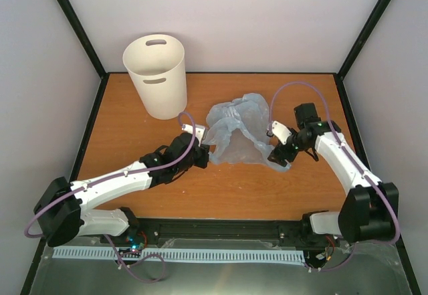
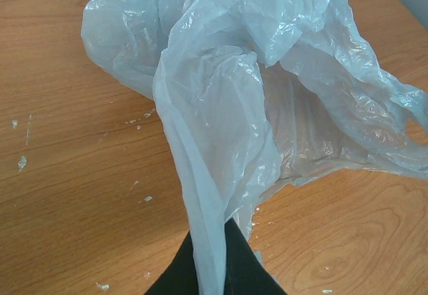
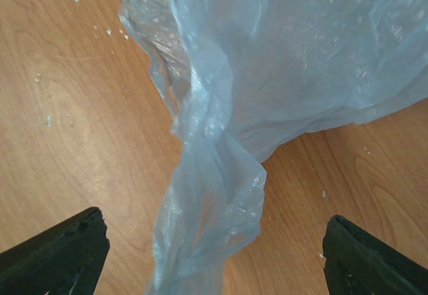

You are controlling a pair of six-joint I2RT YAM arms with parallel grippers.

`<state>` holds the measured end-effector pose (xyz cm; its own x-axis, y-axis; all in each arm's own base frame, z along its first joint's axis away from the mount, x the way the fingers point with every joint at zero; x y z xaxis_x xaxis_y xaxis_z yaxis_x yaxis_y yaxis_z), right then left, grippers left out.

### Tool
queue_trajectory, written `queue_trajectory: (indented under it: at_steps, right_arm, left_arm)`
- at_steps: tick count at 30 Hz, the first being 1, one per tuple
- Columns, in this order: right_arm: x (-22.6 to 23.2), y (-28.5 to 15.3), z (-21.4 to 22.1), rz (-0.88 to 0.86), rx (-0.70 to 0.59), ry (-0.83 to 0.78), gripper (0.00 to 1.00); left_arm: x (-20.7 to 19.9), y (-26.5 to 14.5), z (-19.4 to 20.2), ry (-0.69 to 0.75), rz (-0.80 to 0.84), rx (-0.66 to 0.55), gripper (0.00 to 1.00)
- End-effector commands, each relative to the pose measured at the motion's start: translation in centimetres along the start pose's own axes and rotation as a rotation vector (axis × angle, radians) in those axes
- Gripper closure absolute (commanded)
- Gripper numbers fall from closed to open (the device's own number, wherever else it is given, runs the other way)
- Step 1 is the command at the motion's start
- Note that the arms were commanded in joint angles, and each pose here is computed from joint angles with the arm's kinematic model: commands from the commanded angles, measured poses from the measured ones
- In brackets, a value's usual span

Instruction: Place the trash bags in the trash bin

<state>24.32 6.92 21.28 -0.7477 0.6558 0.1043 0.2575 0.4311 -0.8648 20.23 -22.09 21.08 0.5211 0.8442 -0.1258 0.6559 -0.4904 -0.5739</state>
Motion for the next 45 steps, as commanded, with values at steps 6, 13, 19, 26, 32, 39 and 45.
queue_trajectory:
  at_steps: [6, 13, 19, 26, 32, 39, 45]
  right_arm:
    - [-1.2, 3.3, 1.0, -0.006, 0.092, 0.118, 0.51]
    - [0.2, 2.1, 0.8, -0.043, -0.034, 0.145, 0.93]
    - [0.3, 2.7, 1.2, -0.053, -0.055, 0.175, 0.97]
    - [0.4, 3.0, 1.1, -0.074, -0.068, 0.196, 0.97]
    - [0.1, 1.5, -0.2, -0.042, -0.106, 0.201, 0.97]
    - [-3.2, -9.6, -10.4, 0.163, -0.379, 0.182, 0.97]
    - [4.1, -31.8, -16.1, 0.337, -0.934, -0.008, 0.97]
  left_arm:
    - [-0.9, -0.5, -1.1, -0.019, 0.061, -0.015, 0.97]
    - [-0.4, 0.1, 2.0, -0.131, 0.107, -0.012, 0.28]
    - [-0.3, 0.5, 3.7, -0.132, 0.164, -0.055, 0.22]
    - [-0.2, 1.2, 5.0, -0.16, 0.183, -0.046, 0.33]
    - [-0.1, 1.4, 3.6, -0.165, 0.11, -0.049, 0.91]
    - [-1.0, -1.0, -10.7, -0.072, -0.062, -0.242, 0.99]
    - [-5.6, -16.9, -27.1, 0.083, 0.05, -0.72, 0.99]
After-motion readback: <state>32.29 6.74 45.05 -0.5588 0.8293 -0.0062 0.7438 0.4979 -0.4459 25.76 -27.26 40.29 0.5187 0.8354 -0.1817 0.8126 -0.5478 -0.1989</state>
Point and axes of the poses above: each gripper's point midway between its finger pads, its own y axis out along the fingers, its own x axis along the line the jaws close on, z = x × y, the point moved 9 cm from there along -y, back along the fingers, and after that the axes turned 11 degrees about y, right-handed, at the moved point
